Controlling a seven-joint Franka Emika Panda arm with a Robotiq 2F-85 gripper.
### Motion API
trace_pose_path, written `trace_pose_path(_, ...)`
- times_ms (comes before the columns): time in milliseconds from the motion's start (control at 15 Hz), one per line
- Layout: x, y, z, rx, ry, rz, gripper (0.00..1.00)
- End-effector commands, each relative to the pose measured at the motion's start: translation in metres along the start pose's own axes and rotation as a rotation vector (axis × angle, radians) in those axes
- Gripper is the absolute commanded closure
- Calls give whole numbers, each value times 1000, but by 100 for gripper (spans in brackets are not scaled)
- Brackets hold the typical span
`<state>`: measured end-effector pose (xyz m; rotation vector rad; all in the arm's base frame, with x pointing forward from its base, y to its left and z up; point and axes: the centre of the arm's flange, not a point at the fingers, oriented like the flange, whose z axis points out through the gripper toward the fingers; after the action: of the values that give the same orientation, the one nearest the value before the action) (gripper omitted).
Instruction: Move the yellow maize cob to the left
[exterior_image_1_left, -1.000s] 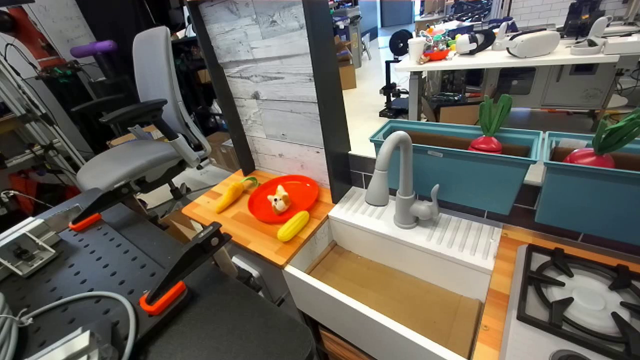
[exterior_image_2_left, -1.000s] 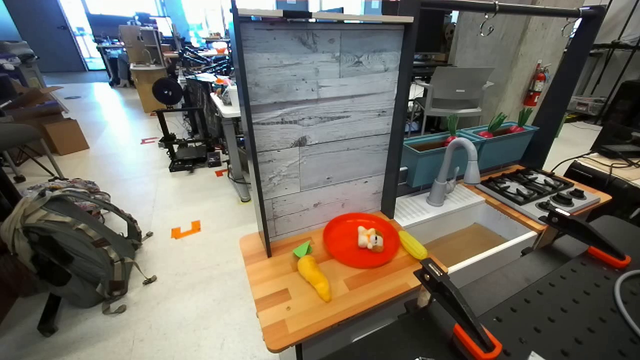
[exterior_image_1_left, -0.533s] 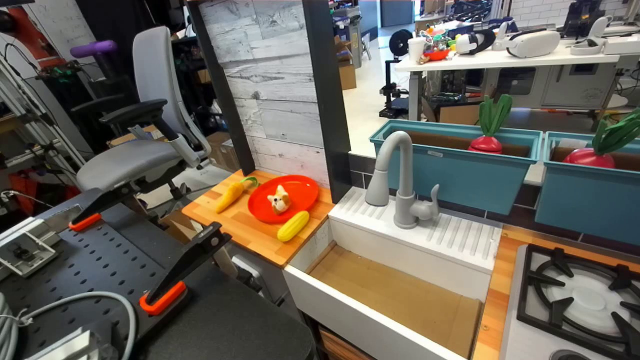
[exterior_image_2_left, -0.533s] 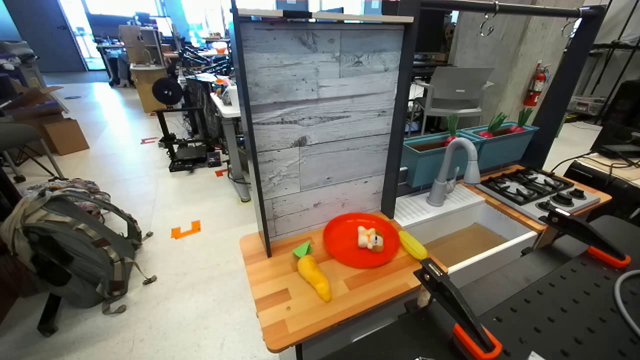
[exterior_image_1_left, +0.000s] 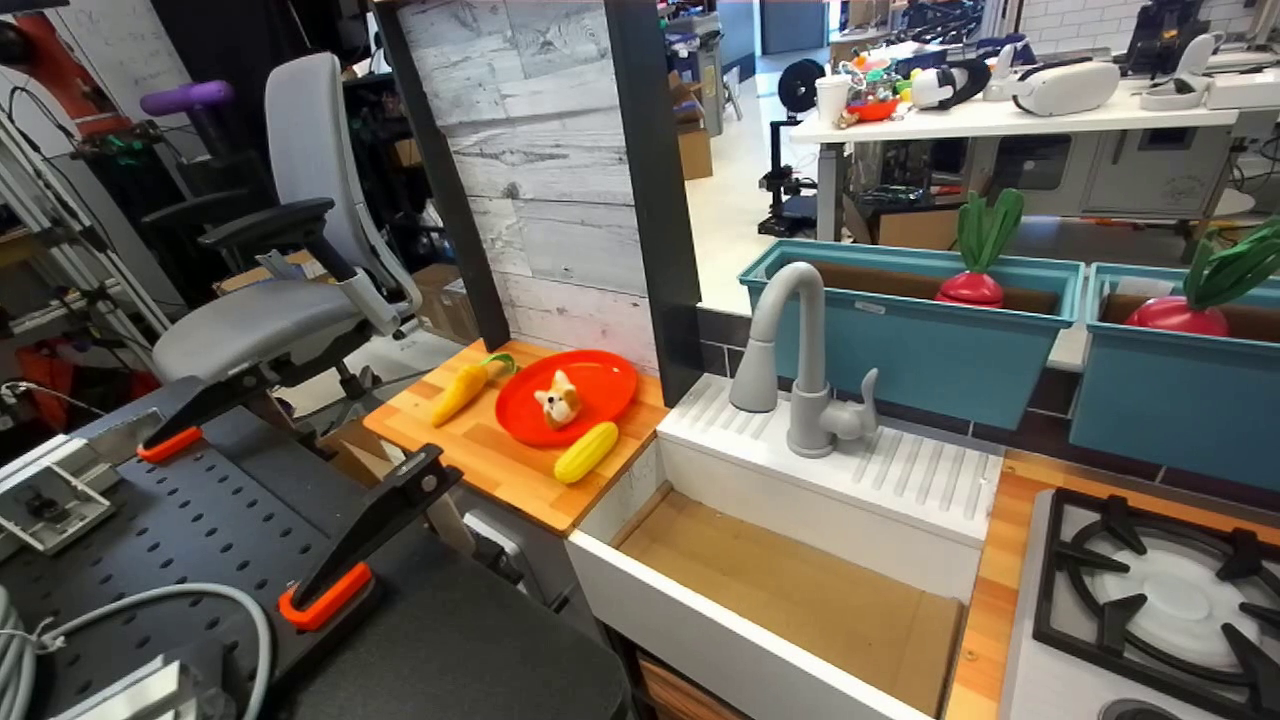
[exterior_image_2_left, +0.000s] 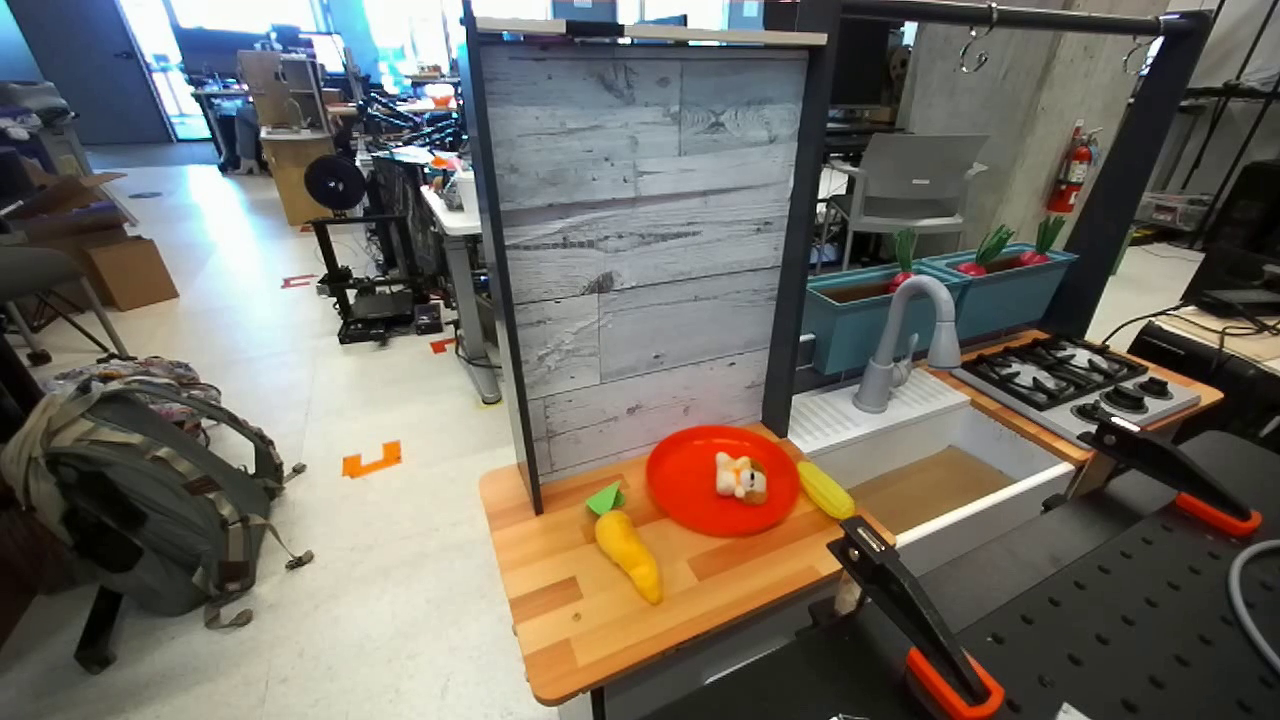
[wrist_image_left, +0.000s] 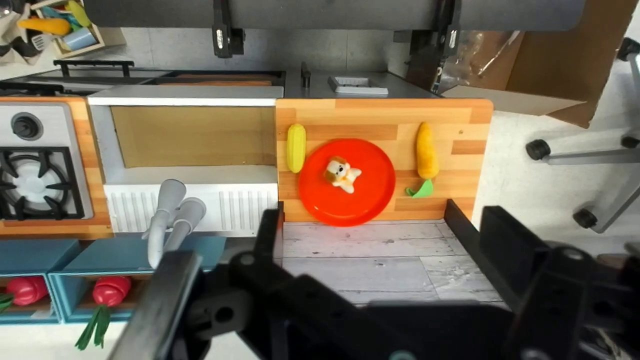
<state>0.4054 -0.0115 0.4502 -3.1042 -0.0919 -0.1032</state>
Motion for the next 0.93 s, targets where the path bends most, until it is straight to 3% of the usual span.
trace_pose_path(0,28,17,35,-11,3,10,0)
trace_pose_path(867,79,55,175,-16,-66,80,0)
